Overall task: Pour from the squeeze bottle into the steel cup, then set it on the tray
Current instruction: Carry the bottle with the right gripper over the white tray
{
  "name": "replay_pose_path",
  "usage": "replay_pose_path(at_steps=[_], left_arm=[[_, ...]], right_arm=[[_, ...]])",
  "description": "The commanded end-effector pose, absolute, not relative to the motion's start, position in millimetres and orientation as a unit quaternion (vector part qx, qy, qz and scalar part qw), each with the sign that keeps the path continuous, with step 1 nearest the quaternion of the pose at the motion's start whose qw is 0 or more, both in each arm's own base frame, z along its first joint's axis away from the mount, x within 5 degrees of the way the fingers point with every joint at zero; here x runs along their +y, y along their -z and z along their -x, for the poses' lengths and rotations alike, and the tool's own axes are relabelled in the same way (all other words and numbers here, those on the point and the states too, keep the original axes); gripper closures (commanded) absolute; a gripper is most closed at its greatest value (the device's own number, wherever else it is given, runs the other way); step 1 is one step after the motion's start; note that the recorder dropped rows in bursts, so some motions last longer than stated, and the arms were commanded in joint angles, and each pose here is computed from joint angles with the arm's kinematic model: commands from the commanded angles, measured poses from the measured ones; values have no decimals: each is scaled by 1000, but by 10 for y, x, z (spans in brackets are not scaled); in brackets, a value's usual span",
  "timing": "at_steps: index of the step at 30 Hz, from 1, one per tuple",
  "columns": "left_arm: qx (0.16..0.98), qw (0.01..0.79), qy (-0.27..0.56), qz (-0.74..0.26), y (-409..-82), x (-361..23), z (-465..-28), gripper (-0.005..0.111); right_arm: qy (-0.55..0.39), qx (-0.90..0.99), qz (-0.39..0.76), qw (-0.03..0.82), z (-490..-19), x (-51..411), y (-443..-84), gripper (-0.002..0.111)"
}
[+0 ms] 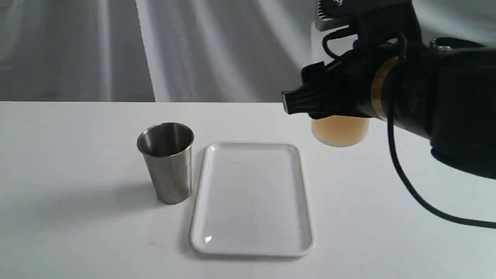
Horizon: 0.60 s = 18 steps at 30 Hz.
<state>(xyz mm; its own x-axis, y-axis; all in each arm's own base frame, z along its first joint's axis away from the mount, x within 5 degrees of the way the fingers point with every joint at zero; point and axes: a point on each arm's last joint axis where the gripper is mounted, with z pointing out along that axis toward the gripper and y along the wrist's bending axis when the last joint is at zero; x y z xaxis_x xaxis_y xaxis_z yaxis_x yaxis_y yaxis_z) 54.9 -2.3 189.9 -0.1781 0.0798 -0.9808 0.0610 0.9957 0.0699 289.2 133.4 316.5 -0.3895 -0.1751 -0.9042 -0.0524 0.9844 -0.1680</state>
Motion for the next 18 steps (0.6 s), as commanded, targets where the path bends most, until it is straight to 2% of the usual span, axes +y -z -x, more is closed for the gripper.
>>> replay_pose_path(at_steps=[1, 6, 10, 18], left_arm=[[766, 641, -5, -47, -1891, -27, -550, 107], [766, 641, -5, -47, -1891, -27, -550, 107], [766, 641, -5, -47, -1891, -27, -550, 107], [766, 641, -4, -46, -1891, -27, -550, 107]], right_arm=[[19, 822, 87, 562, -2908, 1344, -3227, 92], [16, 843, 61, 534, -2979, 1217, -3138, 92], [22, 857, 92, 506, -3024, 1170, -3048, 92], [-63, 840, 169, 512, -3130, 1293, -2931, 92]])
